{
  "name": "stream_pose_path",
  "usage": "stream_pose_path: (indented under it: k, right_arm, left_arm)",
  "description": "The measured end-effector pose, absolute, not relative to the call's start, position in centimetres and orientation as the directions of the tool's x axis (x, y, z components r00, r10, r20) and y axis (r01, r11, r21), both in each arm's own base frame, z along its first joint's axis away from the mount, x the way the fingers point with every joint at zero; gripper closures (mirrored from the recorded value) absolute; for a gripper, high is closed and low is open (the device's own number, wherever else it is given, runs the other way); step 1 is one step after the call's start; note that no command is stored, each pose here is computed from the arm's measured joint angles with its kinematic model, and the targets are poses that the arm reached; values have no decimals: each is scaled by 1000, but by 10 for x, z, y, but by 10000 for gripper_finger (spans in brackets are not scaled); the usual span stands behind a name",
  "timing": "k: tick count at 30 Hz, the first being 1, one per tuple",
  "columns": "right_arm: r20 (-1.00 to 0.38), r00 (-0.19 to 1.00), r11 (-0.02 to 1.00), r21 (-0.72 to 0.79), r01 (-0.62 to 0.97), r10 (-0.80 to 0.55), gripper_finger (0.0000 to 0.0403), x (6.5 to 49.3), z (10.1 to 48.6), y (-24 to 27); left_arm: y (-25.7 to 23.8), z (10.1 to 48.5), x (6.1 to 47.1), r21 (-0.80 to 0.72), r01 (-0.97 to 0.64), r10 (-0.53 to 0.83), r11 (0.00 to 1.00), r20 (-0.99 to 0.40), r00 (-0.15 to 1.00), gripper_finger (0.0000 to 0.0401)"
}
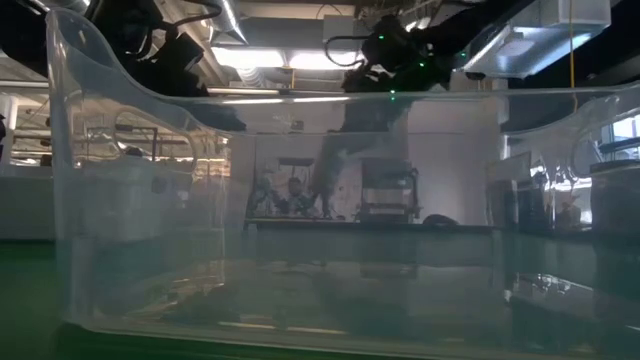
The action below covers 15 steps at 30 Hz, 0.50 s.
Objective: Sort spices by type
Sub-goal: Put the black spice bottle into the top transparent bin
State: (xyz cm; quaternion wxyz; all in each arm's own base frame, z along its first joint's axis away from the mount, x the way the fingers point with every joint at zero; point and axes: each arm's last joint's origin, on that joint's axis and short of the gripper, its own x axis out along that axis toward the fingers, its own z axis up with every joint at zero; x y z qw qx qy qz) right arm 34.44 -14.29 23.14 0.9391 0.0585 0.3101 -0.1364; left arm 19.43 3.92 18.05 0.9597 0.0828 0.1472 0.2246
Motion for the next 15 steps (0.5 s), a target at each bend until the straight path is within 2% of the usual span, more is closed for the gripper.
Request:
stream_pose_path:
  k: [6, 15]
  right_arm:
    - [-647, 741, 975, -11, 223, -177, 195, 356, 221, -138]
    - [-700, 697, 976, 1, 216, -153, 184, 359, 203, -139]
  left_arm:
    - [39, 181, 194, 232, -404, 455, 885, -245, 856, 121]
    - [39, 182, 195, 235, -405, 456, 884, -235, 859, 121]
